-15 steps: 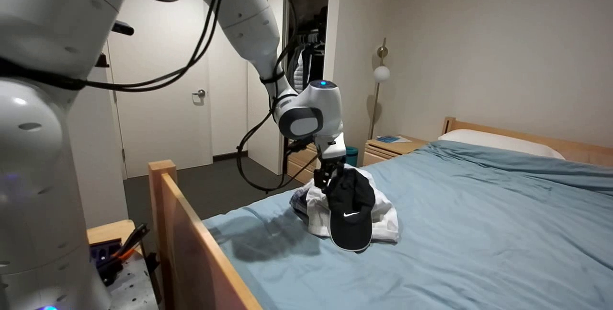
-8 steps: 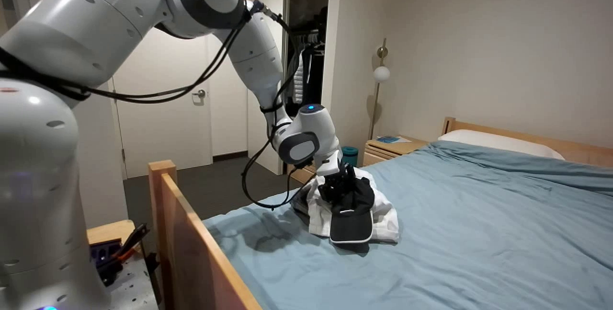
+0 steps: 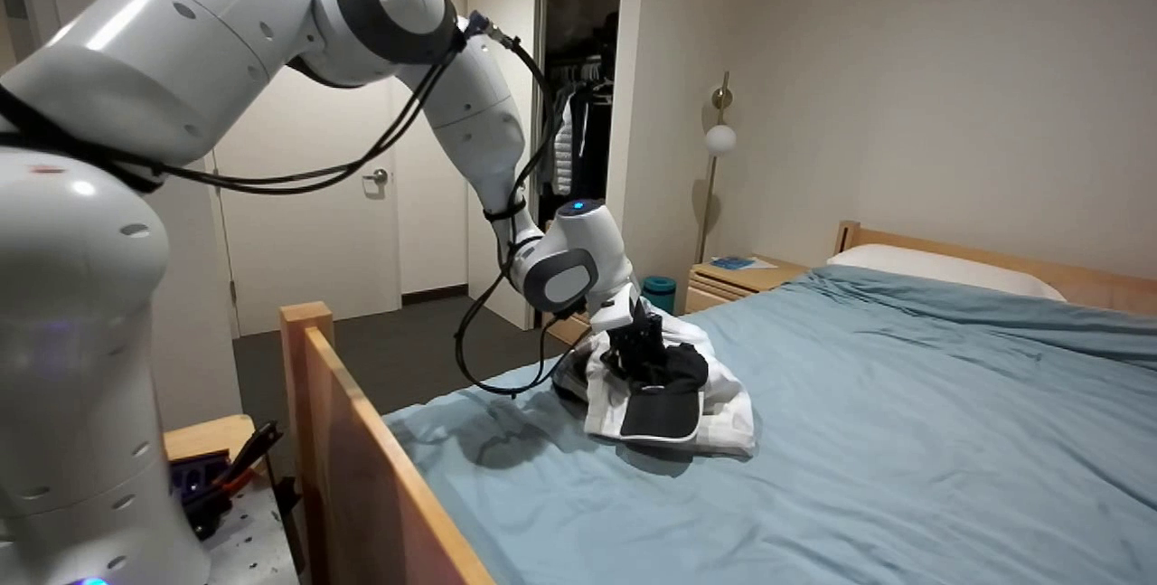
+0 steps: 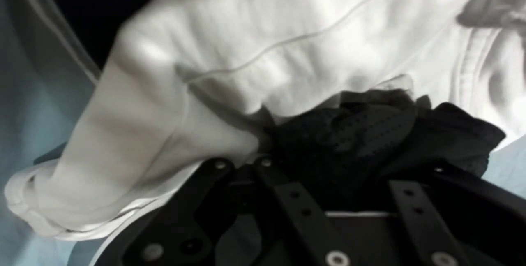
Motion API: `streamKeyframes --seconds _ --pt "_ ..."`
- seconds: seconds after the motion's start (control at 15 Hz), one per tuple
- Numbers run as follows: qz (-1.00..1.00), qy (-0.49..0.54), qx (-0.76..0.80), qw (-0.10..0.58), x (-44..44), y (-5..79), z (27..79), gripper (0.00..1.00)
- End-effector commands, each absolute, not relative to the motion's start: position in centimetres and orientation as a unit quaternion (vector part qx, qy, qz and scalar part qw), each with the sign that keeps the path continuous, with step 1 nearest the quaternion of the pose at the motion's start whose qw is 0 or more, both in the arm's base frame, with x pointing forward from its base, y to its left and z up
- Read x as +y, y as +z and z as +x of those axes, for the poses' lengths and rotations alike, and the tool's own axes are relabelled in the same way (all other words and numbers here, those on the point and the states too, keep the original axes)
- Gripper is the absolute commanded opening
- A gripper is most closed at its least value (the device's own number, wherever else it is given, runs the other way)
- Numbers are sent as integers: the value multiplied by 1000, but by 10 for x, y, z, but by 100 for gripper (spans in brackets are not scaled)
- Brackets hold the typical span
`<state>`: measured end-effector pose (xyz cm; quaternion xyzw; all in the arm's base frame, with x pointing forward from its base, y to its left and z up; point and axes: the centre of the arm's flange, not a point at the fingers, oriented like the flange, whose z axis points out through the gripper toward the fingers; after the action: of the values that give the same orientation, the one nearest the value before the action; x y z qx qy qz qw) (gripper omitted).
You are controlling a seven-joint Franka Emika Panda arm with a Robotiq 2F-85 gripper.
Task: Unfold the white shorts
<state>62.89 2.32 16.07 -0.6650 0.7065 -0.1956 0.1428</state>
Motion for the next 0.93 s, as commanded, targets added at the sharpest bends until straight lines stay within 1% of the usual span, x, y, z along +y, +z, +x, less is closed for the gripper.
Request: streamKeyframes --seconds 0.0,0.13,0.2,0.27,0.33,0.4,0.47,0.53,0.67,0.87 --pt "-677 -195 692 158 35 184 633 6" --pt "-687 -196 681 161 40 197 630 9" --pt "-690 -197 677 164 42 202 630 8" --pt "-695 -195 672 166 43 210 626 10" --pt "-697 -196 669 168 44 214 624 8" --pt "-700 -192 667 166 45 220 621 11" --pt "-701 -190 667 165 46 223 620 43" --pt "-707 -184 663 165 47 224 620 44" --pt "-718 -172 653 169 49 225 621 55" --pt "-732 -156 640 173 50 223 625 75"
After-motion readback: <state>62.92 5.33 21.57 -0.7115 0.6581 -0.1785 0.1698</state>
